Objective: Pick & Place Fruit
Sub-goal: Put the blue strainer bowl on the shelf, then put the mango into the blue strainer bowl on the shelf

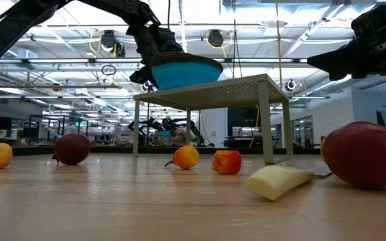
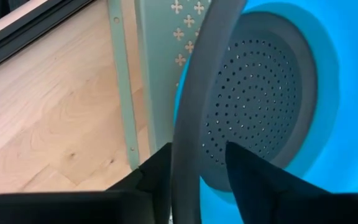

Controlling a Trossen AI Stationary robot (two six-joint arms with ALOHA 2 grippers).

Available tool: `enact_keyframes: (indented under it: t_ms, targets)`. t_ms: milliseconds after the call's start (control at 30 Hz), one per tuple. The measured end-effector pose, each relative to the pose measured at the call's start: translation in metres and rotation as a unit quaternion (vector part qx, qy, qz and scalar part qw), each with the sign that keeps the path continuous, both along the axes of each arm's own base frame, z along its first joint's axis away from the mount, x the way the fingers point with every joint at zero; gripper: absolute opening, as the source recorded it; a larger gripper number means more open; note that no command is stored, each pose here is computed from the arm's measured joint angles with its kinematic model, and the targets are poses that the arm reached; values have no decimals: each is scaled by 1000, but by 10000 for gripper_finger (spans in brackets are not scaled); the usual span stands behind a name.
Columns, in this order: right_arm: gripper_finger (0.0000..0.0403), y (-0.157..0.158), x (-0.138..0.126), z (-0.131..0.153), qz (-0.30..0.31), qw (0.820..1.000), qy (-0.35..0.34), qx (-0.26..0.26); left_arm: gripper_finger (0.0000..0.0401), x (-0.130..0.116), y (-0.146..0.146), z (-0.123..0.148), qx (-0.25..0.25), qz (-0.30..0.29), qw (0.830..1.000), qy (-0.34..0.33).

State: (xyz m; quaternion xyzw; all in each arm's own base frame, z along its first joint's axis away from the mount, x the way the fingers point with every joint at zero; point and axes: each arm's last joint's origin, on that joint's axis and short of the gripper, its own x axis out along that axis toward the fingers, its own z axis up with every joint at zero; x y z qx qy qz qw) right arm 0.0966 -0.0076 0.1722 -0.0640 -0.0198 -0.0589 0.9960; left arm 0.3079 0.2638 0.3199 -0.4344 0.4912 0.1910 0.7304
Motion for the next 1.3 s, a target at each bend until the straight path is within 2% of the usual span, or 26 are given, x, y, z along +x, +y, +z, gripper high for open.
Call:
enact_keyframes:
  t_ms: [300, 500, 900, 1300]
  targets:
    - [0, 0, 0, 0, 0, 1000, 0, 0, 225, -1, 1, 0, 2, -2, 1000, 0]
    - [0, 0, 0, 0, 0, 1000, 0, 0, 253, -1, 2, 0, 3, 1, 1000, -4]
    - [0, 0, 0, 0, 0, 1000, 0, 0, 257, -11, 13, 3, -17, 19, 999, -21]
    - [0, 0, 0, 0, 0, 1000, 0, 0, 257, -15, 17, 27, 22, 11, 998, -56]
